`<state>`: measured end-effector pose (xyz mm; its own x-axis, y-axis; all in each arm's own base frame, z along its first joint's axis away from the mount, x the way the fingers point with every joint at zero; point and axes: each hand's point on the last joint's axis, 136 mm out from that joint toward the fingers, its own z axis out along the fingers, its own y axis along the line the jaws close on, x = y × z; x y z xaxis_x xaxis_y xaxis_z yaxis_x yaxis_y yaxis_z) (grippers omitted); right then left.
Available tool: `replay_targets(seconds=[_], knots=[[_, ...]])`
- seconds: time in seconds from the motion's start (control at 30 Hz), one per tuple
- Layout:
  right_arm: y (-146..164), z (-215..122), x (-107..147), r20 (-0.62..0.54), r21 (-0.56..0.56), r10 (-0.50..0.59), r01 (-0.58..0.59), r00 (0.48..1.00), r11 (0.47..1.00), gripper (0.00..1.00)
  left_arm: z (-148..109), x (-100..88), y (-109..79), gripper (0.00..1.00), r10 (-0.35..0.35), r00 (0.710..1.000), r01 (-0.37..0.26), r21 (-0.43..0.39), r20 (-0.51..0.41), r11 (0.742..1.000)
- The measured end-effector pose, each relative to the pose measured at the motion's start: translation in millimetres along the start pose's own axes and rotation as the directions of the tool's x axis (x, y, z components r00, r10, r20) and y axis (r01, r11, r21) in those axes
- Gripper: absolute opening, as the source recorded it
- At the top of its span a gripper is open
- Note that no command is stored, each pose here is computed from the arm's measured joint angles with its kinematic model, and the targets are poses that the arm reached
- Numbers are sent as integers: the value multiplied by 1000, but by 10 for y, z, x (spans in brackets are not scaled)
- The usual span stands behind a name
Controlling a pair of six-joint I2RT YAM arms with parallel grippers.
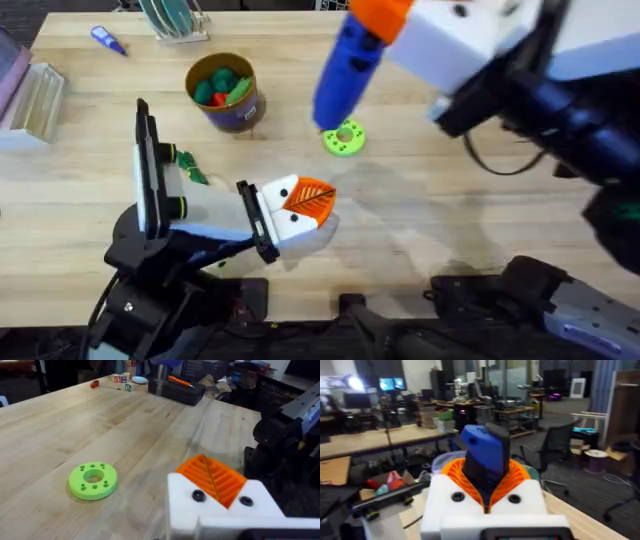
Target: Pick up the gripper from the table and insert it into the empty holder that is missing its gripper. Then pick up a screw, insert it into the mounting hole, and use the screwdriver to tighten it. Finally, clean up the table by picking up the vegetable and placing it into the bucket.
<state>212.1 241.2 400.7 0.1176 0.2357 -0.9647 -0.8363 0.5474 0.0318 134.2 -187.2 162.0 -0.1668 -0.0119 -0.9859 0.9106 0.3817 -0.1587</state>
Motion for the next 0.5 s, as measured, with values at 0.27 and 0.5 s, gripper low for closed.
replay_targets(seconds=[0.27, 0.5], knots=[[414, 263, 225, -25, -137, 67, -70, 997, 988, 24, 0, 0, 0, 7, 0, 1000, 0, 0, 0, 1000], [483, 280, 270, -40, -160, 87, -93, 995, 983, 24, 0, 0, 0, 7, 0, 1000, 0, 0, 0, 1000]])
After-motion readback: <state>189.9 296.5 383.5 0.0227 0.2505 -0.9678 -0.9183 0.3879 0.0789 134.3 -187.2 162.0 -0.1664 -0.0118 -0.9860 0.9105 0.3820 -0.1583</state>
